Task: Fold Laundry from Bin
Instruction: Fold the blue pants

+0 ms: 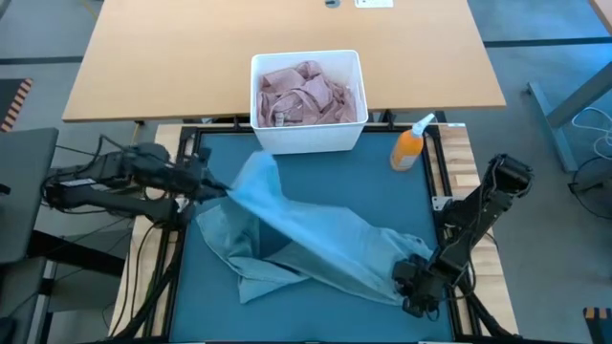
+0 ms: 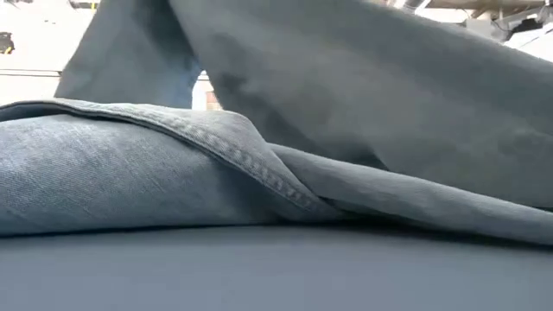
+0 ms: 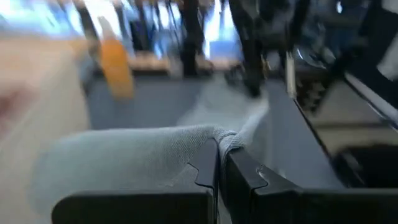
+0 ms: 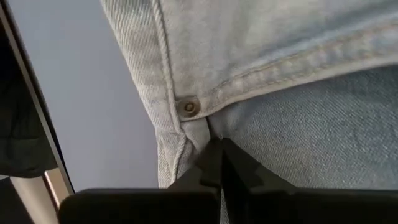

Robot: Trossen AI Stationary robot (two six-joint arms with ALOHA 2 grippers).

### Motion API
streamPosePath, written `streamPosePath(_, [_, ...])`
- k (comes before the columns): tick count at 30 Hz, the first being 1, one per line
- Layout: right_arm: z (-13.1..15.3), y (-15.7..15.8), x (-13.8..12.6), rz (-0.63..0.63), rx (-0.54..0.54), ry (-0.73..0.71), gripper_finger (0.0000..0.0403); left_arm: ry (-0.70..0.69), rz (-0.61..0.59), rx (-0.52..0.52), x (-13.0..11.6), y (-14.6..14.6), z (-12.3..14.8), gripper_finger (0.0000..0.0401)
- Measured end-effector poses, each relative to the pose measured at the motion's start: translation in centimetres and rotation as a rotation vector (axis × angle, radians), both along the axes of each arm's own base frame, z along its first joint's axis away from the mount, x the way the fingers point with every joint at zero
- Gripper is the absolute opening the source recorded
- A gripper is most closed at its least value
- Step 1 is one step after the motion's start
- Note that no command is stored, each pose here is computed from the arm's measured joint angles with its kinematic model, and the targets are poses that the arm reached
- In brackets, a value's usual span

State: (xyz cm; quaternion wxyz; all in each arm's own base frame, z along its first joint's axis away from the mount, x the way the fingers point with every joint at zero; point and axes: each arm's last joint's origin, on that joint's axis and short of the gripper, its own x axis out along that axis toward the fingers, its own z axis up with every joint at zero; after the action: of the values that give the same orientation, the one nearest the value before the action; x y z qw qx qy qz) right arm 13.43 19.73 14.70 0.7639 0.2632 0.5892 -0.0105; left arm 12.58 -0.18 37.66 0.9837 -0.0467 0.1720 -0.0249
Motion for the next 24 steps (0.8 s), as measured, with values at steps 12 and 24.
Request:
streamPosePath(12, [0.0,0.4,-0.7,-0.096,0.104,0.157,0.0025,0.560,-0.059,-0.055,4.2,-3.7,-5.6,0.0000])
streamPosePath(24, [0.0,1.3,-2.3,-0.173,0.148,0.253,0.0025,0.750,-0.147,0.113,10.0,-6.8,-10.7,0.0003])
